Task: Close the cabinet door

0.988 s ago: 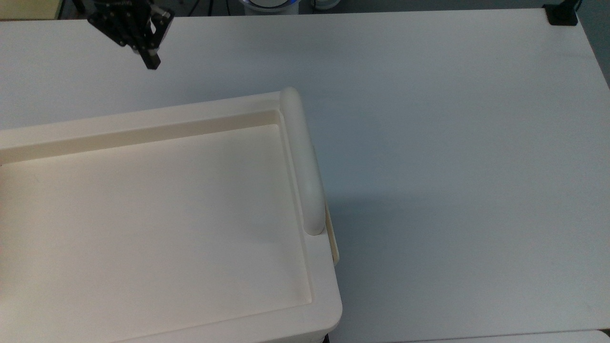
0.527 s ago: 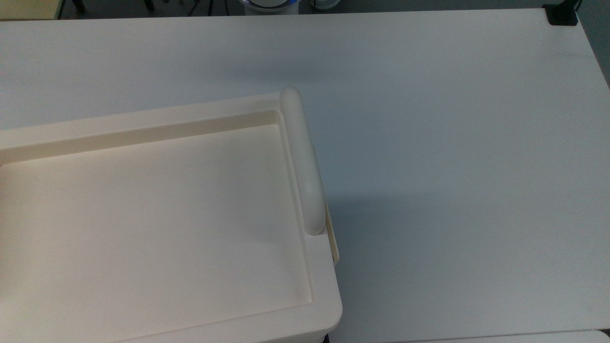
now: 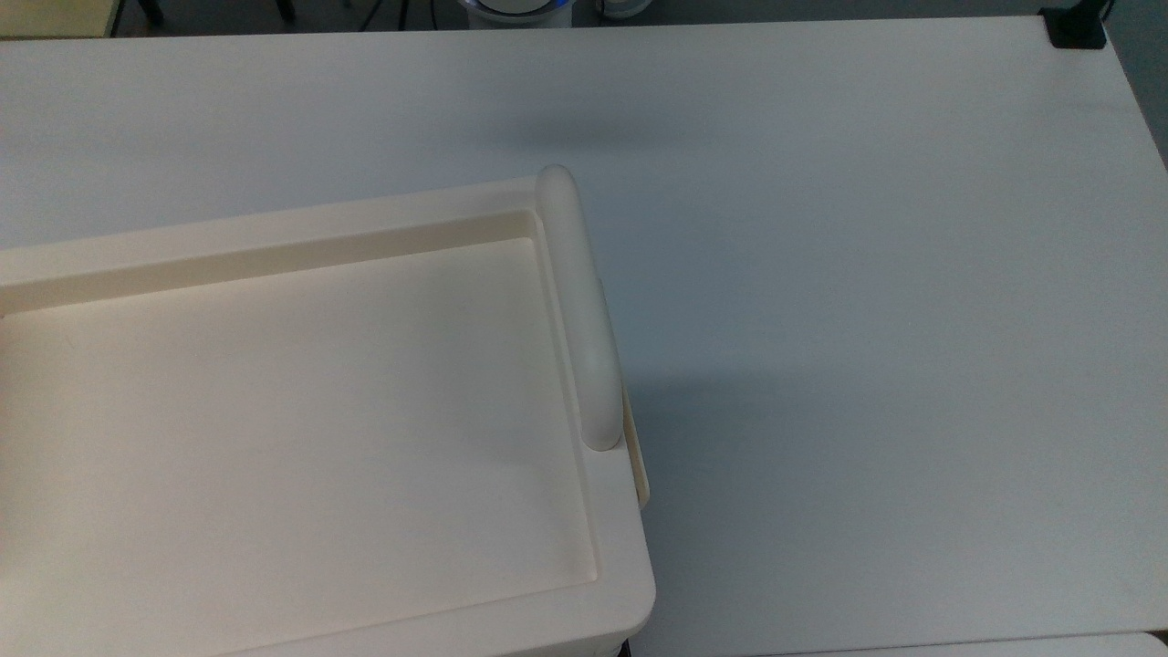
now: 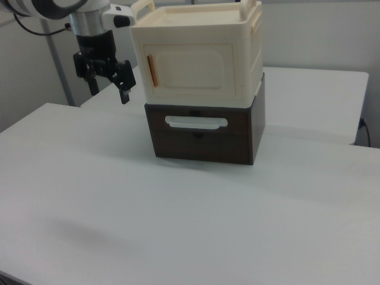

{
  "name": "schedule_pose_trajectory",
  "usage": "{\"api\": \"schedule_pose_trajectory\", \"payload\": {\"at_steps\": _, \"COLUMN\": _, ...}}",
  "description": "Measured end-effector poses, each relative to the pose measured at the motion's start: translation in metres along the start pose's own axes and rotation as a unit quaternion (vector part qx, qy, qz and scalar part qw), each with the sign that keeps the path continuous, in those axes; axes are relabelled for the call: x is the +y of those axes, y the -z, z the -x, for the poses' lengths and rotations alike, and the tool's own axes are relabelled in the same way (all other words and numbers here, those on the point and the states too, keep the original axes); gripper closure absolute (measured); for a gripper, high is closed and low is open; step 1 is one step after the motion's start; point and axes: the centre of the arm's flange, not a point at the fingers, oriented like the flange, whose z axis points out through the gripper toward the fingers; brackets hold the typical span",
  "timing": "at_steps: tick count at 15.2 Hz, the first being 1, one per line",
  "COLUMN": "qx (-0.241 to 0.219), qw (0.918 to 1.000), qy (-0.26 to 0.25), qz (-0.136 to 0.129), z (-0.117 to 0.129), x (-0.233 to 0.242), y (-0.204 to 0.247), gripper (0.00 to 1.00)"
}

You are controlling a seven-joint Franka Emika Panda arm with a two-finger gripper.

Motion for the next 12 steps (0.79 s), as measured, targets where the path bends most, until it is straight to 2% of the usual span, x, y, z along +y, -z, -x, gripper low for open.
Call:
{"api": "schedule_pose_trajectory", "payload": {"at_steps": 6, "qx": 0.007, "qw": 0.9991, "qy": 0.031, "qz": 0.027, "z": -0.016, "x": 0.007, "y": -0.015, "gripper": 0.00}}
{"api": "schedule_pose_trajectory", "payload": {"at_steps": 12, "qx": 0.008, "qw": 0.9990, "qy": 0.031, "qz": 0.031, "z": -0.016, "x": 0.010, "y": -0.015, "gripper": 0.00}}
